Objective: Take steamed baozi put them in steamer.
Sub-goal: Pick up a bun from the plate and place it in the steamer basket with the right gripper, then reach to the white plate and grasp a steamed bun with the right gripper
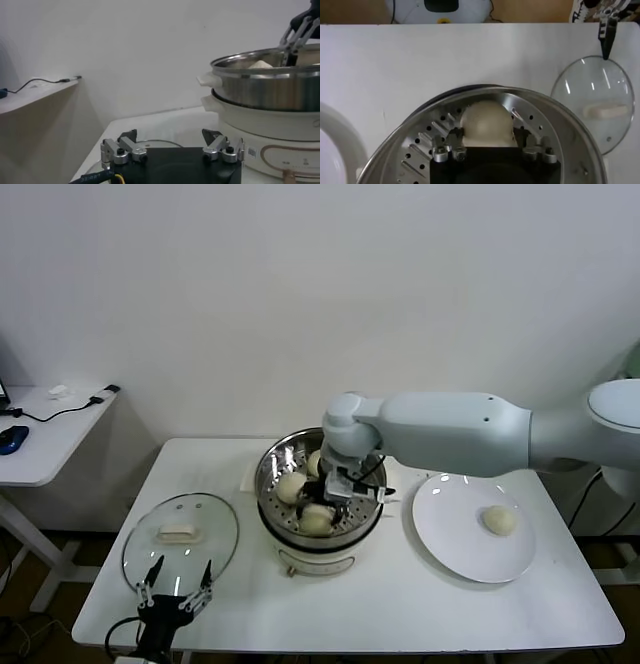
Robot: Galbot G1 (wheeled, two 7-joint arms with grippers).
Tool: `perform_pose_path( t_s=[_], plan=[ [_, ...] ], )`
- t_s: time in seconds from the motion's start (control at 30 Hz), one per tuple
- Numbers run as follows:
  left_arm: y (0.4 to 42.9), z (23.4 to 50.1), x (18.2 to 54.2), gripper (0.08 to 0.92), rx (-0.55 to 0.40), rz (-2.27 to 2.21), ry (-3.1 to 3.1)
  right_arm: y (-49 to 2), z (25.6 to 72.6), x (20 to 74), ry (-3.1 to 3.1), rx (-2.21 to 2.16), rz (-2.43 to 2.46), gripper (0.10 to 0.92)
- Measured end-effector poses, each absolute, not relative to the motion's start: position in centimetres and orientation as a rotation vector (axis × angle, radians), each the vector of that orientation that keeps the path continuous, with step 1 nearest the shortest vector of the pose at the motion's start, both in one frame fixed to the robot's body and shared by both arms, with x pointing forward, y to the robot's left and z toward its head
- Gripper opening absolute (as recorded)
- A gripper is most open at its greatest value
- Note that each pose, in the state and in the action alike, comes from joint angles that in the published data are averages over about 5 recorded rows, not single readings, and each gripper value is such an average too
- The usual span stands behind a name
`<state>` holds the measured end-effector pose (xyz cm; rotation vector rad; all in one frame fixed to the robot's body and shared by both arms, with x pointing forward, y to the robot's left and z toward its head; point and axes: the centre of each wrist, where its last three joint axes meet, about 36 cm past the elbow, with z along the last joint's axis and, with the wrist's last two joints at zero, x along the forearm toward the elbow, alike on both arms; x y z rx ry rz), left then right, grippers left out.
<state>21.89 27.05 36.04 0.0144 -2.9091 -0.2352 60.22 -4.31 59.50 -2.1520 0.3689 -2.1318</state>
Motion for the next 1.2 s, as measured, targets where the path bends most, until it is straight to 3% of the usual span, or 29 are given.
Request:
perform_pose_path(
  t_s=[0.13,0.33,0.63,0.93,1.2],
  plan=[
    [26.9,36.2,21.9,0.823,0.011,-0.235,-2.912,-4.8,61.5,61.0,0.389,-2.143,-2.145,0.819],
    [26.7,36.1,21.9,0.823,0.005,-0.229,-2.914,-8.0,66.2,63.2,0.534,-2.155,-2.208,0.823],
    [26.6,36.2,22.2,0.823,0.002,-0.215,-2.924,-21.3,72.6,67.4,1.194,-2.207,-2.345,0.823],
    [26.9,36.0,22.3,0.823,0.002,-0.216,-2.923,-37.1,67.7,66.0,1.919,-2.282,-2.326,0.823],
    [26.8,35.6,22.3,0.823,-0.002,-0.219,-2.915,-44.2,60.1,63.7,2.288,-2.287,-2.319,0.823]
  ],
)
